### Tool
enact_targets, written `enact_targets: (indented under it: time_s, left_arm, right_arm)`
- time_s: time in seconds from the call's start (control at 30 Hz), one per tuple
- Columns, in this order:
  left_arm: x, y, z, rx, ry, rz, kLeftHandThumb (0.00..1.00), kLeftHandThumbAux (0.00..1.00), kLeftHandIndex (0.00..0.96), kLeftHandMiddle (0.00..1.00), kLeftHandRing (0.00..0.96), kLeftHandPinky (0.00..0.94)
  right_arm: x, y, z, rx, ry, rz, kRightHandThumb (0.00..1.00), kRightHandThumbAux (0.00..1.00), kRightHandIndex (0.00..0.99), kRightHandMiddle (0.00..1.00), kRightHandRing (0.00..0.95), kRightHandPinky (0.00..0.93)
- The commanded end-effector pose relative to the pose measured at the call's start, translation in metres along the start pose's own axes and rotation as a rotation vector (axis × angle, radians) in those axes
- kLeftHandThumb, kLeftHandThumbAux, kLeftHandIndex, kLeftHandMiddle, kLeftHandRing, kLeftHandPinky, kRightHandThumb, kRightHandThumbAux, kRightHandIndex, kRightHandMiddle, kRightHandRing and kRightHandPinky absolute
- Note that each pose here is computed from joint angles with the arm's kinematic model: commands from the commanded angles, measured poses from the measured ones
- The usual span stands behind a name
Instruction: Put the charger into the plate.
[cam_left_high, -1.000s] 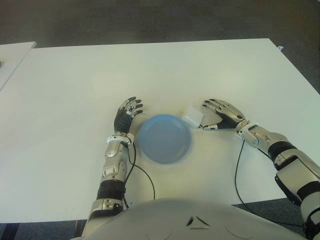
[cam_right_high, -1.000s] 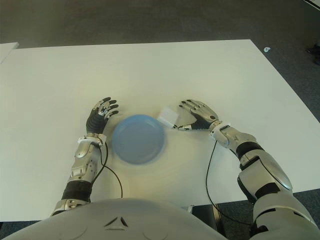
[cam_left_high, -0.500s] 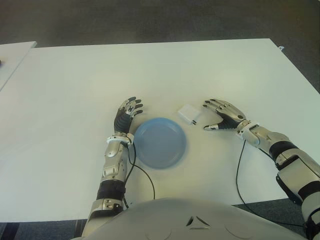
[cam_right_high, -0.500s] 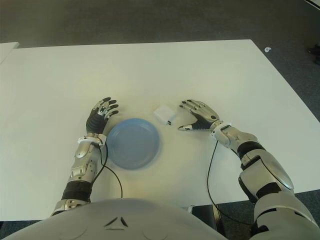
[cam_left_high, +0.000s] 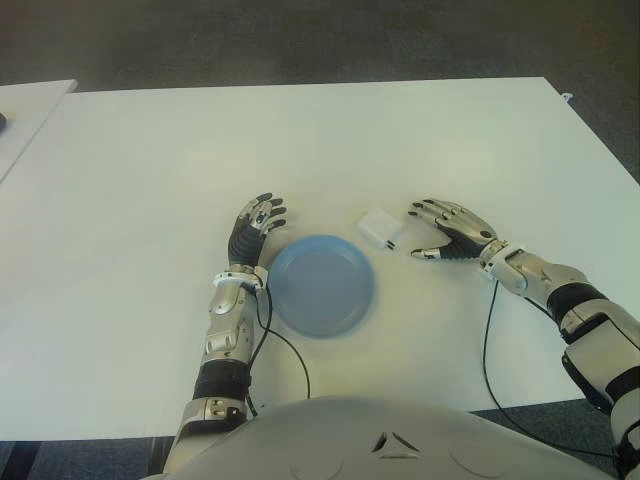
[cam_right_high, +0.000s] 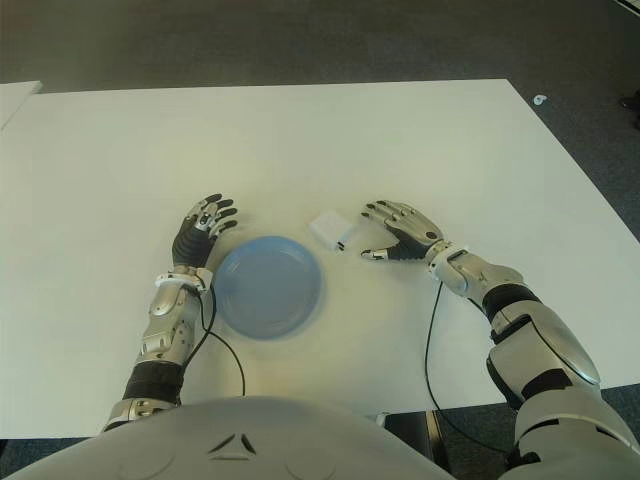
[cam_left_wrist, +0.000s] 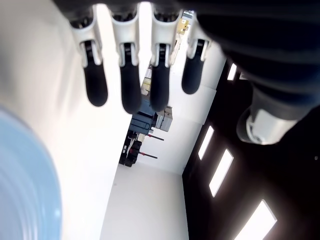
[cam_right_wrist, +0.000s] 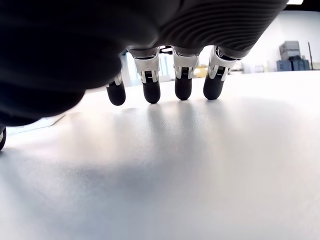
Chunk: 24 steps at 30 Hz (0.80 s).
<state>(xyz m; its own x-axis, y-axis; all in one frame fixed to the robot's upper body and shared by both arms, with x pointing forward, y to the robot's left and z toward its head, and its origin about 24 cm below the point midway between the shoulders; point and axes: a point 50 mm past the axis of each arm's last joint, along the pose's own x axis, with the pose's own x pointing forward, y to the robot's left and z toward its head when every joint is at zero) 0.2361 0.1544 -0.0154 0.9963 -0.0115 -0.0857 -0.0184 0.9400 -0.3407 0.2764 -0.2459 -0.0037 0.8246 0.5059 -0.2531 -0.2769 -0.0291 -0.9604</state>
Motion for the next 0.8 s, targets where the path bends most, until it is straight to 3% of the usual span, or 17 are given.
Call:
enact_targets:
  time_s: [0.03,0.6,0.8]
  left_arm:
    - [-0.004,-0.002,-0.007,-0.022,0.019,-0.001,0.000,0.504,0.267,0.315,0.329,0.355]
    - [-0.005,-0.002,-0.007,-0.027,0.027,0.002,0.000,0.528,0.271,0.322,0.335,0.357]
    - [-0.004,-0.001,-0.008,-0.030,0.036,0.001,0.000,0.529,0.267,0.324,0.336,0.354]
  right_arm:
    - [-0.019,0.029,0.003,-0.011,-0.012,0.169,0.258,0.243,0.000,0.000,0.009,0.092]
    - [-0.010,0.011,0.018,0.010,-0.074,0.054,0.242,0.244,0.000,0.000,0.024,0.154]
    - [0.002,-0.009,0.033,0.072,-0.095,-0.084,0.267,0.239,0.000,0.000,0.051,0.213]
